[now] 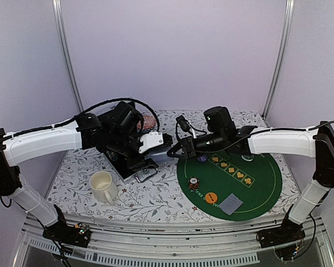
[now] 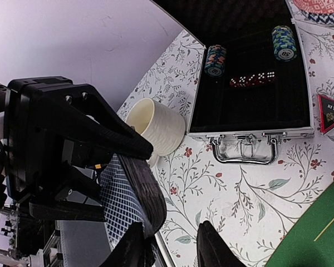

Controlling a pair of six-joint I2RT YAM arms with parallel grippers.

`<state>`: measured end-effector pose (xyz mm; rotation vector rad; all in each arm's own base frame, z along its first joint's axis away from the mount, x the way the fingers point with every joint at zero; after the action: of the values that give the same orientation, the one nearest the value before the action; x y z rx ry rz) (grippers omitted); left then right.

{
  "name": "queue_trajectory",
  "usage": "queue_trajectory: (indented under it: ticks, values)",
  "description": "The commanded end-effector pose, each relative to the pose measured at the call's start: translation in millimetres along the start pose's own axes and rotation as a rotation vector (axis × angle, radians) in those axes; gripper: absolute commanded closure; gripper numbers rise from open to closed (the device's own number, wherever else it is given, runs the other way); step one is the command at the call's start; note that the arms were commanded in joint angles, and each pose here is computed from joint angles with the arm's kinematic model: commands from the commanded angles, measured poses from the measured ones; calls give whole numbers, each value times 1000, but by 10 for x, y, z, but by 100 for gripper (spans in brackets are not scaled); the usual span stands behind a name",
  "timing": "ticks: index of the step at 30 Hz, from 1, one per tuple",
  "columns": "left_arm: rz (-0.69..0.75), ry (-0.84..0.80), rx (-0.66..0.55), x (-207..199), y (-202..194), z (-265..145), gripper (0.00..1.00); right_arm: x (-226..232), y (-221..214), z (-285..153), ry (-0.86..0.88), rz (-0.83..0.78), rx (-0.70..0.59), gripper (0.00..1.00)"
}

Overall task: Distribute texas hold em gaming equipment
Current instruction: Pick up the poker card from the face-down deck piles.

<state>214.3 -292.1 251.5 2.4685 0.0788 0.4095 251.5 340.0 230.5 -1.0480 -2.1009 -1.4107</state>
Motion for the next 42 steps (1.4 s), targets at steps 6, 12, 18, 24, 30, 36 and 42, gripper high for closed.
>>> queue_trajectory:
  ticks: [6,12,18,24,30,36,42]
  values:
    - [15,5,-22,-23,48,-3,40,158,100,-137,-2,-36,-26,80]
    - [16,1,-19,-30,41,8,40,186,124,-155,6,-41,-23,95]
    - [16,0,-18,-32,34,9,40,234,144,-236,-24,-64,-30,97]
    - [16,-2,-18,-38,33,13,40,269,134,-338,-45,-79,-23,98]
    - [16,-2,-17,-38,28,11,40,359,195,-562,-37,-95,-51,98]
    - [15,-3,-16,-40,22,11,40,346,214,-996,-72,-75,-97,98]
    - [18,-2,-18,-43,26,6,40,136,-6,-1438,-254,26,-21,98]
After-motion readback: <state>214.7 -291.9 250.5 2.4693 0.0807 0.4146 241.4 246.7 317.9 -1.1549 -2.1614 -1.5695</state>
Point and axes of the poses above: each gripper's point midway between its finger pads, its own z axis out along the fingers, its own x axis along the line the jaws close on, y = z × x, the point moved 8 cm from there along -z, back along the fingers, and after that the axes turned 1 degree about z, right-handed, at the moved point
